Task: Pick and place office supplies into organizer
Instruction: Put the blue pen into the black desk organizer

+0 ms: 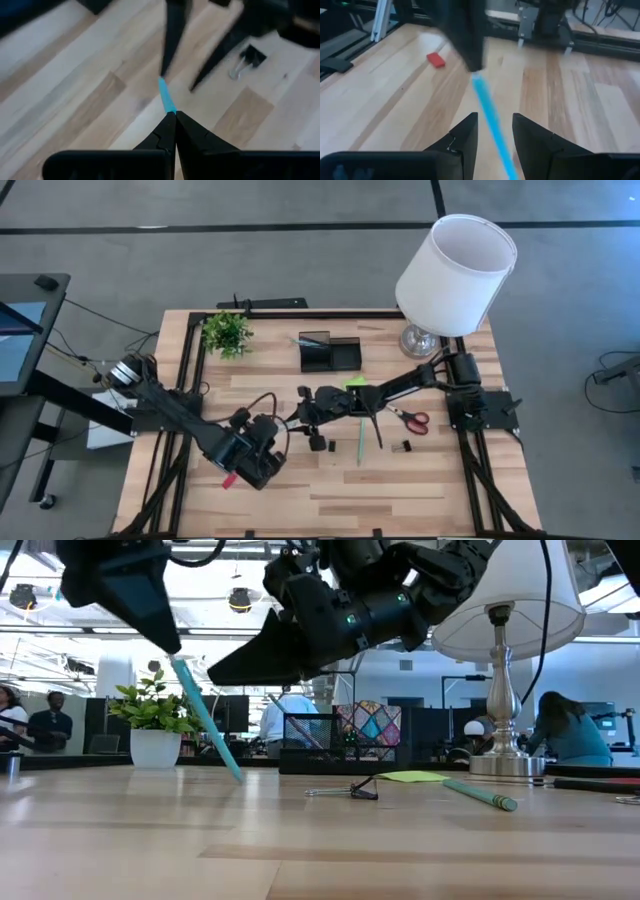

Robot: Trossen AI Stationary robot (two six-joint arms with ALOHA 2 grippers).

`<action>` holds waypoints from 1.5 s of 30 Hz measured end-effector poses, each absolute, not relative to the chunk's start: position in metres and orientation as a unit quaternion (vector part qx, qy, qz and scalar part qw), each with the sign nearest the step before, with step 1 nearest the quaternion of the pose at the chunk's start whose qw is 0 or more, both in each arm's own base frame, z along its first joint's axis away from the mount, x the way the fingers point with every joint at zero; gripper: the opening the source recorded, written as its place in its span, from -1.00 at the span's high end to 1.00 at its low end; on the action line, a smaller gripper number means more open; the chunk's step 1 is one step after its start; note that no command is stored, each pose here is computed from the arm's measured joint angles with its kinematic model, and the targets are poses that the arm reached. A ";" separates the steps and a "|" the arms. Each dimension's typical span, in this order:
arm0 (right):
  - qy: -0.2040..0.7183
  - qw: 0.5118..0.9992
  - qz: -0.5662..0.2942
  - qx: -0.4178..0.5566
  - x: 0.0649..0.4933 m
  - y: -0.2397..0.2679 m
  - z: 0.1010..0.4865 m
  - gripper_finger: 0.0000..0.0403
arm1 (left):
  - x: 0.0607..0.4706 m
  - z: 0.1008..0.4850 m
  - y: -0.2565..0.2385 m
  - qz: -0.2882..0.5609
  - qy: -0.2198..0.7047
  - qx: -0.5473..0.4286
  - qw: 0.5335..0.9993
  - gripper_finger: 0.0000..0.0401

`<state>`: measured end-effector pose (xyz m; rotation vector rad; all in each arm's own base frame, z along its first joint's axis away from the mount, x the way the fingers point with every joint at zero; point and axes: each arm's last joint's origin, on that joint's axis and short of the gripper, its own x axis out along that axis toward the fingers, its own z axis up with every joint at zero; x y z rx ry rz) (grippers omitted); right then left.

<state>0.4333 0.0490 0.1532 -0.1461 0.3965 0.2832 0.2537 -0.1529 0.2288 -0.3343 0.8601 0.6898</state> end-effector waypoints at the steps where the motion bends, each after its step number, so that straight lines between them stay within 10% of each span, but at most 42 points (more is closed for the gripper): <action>1: 0.194 0.968 0.140 -0.075 0.433 0.049 0.153 0.42 | 0.254 0.231 -0.150 0.327 0.403 -0.156 0.840 1.00; 45: 0.270 0.954 0.109 0.068 0.447 0.095 0.135 0.42 | 0.238 0.265 -0.138 0.373 0.281 -0.244 0.850 0.86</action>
